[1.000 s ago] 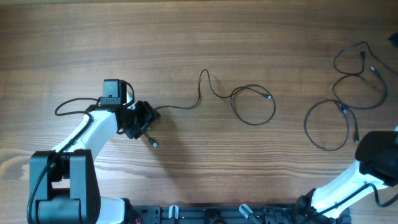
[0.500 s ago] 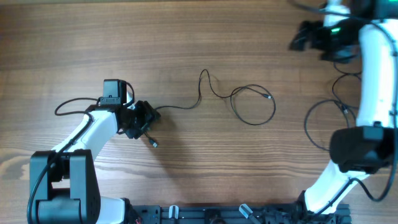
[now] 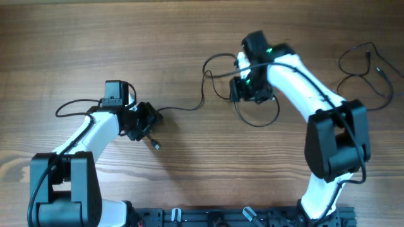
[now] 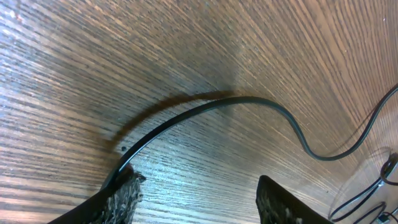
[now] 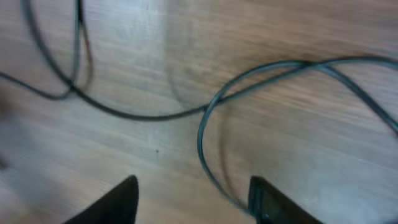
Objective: Untangle cables
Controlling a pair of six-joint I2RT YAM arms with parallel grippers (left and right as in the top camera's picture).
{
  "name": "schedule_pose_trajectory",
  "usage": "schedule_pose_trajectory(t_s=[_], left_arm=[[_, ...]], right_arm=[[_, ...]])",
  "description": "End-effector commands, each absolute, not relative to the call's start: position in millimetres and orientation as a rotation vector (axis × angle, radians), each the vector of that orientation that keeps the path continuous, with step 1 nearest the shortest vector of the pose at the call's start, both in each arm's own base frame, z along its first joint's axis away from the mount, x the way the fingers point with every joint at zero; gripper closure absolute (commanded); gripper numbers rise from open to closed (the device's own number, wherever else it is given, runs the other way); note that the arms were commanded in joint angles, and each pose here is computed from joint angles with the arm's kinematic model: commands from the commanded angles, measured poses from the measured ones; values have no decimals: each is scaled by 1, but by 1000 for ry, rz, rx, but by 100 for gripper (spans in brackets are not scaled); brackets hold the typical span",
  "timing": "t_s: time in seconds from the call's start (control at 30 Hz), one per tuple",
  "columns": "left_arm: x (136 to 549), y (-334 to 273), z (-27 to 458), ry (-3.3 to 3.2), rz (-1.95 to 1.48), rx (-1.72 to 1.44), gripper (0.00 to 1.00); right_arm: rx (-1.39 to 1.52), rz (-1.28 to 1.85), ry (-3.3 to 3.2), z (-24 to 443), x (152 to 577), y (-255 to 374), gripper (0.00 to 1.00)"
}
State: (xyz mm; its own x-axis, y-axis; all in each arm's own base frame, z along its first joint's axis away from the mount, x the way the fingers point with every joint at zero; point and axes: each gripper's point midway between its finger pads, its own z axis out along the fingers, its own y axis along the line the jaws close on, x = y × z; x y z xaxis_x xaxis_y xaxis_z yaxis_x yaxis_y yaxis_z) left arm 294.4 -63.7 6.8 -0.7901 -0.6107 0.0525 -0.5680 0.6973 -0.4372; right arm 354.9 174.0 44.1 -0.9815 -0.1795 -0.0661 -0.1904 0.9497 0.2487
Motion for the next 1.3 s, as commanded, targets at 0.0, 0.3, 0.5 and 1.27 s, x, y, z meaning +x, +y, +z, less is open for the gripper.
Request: schedule_pose_trajectory(t_s=[0.0, 0.3, 0.5, 1.27], left_arm=[[289, -55, -1, 2822, -606, -983, 37], [289, -55, -1, 2822, -606, -983, 37], [289, -55, -1, 2823, -606, -984, 37], [300, -94, 15, 2806, -863, -750, 44]], right_arm=[[-261, 261, 3049, 11, 347, 175, 53], [-135, 460, 3034, -5, 338, 197, 96], [-939, 1719, 2429, 161, 279, 288, 93], [-80, 244, 2768, 190, 371, 176, 96]])
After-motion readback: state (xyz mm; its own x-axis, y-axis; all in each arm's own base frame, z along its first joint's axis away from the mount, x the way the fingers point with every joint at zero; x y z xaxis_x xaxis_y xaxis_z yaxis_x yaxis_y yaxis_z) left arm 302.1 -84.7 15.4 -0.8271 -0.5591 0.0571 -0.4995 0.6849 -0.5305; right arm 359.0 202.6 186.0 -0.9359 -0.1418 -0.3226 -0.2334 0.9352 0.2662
